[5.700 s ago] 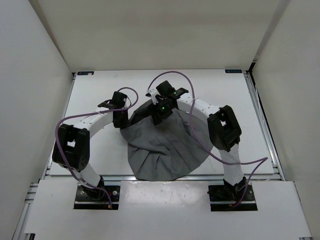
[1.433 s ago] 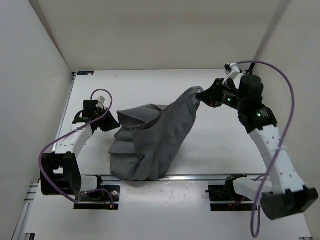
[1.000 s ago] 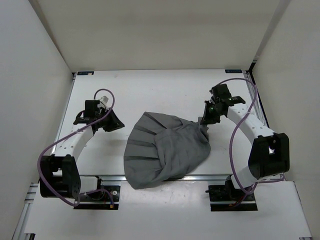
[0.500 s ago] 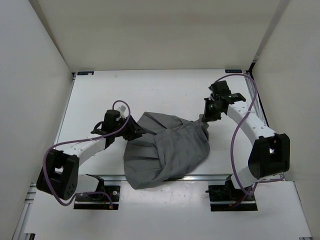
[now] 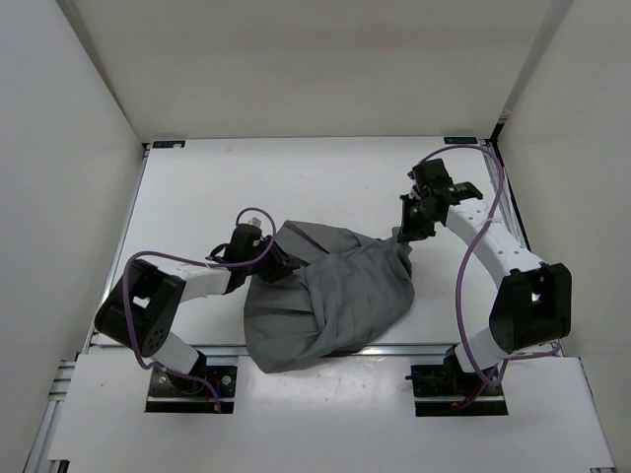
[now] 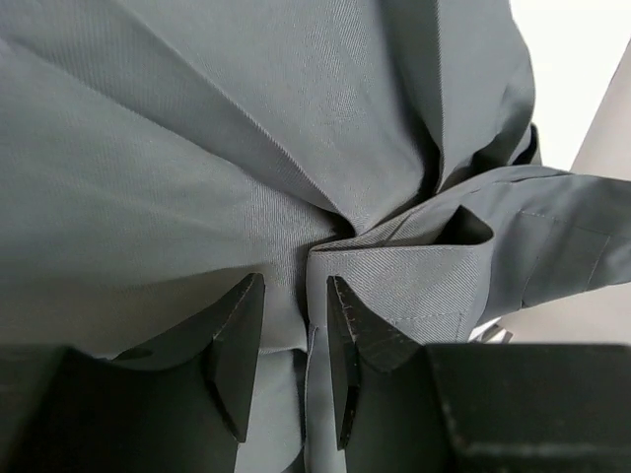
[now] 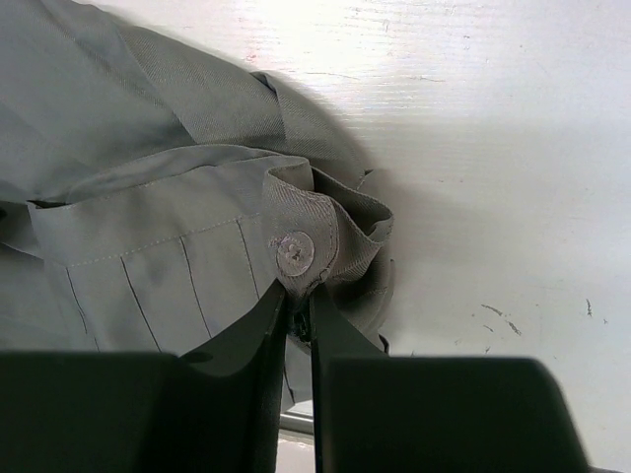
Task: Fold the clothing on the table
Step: Flatten the skirt out
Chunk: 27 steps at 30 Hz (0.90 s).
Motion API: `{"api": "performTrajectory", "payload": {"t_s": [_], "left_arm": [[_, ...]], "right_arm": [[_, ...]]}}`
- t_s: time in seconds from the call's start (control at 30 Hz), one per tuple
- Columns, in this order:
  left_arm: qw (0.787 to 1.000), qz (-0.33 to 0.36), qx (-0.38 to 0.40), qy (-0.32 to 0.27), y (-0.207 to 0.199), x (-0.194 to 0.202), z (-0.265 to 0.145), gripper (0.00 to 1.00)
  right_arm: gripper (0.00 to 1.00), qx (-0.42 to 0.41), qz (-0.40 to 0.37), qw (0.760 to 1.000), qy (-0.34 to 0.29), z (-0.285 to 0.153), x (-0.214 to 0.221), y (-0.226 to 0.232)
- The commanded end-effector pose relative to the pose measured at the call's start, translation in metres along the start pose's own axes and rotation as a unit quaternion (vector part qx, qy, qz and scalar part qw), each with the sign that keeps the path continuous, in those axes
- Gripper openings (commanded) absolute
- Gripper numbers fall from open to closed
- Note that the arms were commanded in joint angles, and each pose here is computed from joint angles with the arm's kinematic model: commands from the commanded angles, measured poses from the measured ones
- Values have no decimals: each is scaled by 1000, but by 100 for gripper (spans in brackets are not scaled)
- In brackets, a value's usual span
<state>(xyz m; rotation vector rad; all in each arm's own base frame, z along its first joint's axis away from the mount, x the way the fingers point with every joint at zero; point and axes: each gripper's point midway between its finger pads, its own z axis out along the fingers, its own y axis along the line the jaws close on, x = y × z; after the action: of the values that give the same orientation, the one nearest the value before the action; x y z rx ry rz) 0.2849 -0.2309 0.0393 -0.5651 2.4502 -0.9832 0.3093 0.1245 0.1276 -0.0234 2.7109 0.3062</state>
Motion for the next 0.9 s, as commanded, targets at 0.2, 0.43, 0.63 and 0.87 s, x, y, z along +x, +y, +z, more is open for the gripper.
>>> {"api": "performTrajectory", "payload": {"t_s": [0.2, 0.43, 0.63, 0.87], "left_arm": [[999, -13, 46, -1, -30, 5, 11, 42], [998, -23, 48, 30, -28, 24, 19, 42], [998, -34, 43, 39, -23, 32, 25, 33], [992, -42, 113, 25, -63, 10, 15, 0]], "right_arm": [[0, 7, -4, 1000, -4, -9, -4, -6], [0, 14, -2, 1000, -2, -9, 0, -11], [0, 13, 0, 1000, -3, -8, -1, -13], [0, 17, 5, 1000, -4, -10, -4, -15]]}}
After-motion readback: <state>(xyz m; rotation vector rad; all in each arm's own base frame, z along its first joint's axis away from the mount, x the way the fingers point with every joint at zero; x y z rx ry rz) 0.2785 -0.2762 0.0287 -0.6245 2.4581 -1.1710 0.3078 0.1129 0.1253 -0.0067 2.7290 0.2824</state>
